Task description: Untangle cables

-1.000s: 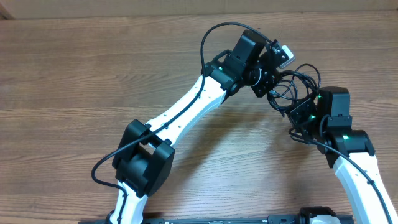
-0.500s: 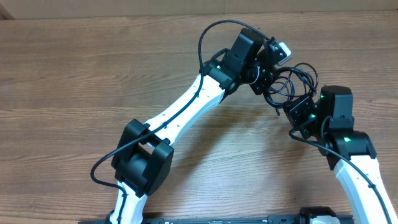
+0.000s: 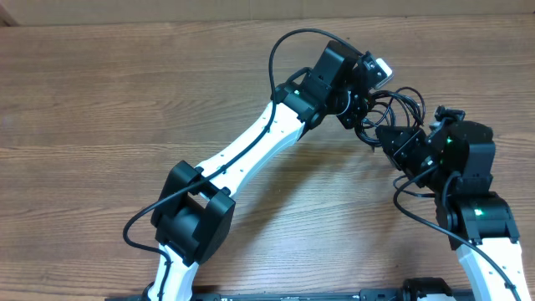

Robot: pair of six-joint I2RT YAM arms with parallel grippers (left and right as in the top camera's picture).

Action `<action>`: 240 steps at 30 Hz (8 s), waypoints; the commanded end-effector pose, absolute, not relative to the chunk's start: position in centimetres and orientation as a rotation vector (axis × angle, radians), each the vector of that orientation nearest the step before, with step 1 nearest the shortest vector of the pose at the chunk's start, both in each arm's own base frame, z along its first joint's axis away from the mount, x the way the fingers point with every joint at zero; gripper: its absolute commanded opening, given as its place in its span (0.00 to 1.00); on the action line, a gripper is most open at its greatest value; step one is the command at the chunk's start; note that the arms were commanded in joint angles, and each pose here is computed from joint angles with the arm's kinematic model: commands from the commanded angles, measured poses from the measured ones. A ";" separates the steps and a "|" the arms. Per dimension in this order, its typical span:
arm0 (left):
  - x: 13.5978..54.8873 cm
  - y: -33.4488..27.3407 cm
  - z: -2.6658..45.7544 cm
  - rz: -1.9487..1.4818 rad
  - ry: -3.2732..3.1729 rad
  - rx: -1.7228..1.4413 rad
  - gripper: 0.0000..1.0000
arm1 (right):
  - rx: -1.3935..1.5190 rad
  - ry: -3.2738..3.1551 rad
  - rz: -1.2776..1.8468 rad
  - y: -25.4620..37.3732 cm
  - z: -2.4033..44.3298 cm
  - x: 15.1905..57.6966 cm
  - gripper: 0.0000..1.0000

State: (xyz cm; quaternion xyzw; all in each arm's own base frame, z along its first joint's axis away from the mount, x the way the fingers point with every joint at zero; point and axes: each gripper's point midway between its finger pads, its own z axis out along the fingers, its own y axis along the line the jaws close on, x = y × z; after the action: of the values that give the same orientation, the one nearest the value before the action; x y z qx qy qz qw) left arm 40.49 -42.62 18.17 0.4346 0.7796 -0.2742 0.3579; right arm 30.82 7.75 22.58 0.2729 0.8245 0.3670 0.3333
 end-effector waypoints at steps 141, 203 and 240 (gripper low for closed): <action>46.2 -35.1 19.0 -0.571 2.349 0.080 0.04 | 0.909 2.410 0.654 5.5 13.9 31.2 0.68; 29.7 -23.8 35.7 -1.019 1.483 1.471 0.04 | 0.105 2.277 1.192 13.6 20.7 31.3 0.73; 37.2 -18.4 30.1 -0.624 2.344 0.704 0.04 | 0.008 2.141 1.635 16.8 26.2 29.3 1.00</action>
State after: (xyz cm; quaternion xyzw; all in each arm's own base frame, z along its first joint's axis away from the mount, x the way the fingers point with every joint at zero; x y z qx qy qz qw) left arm 37.42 -17.94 28.25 0.3074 0.8798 -0.2186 0.2893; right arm 30.04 16.18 24.98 -0.0184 0.7881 0.5551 0.2654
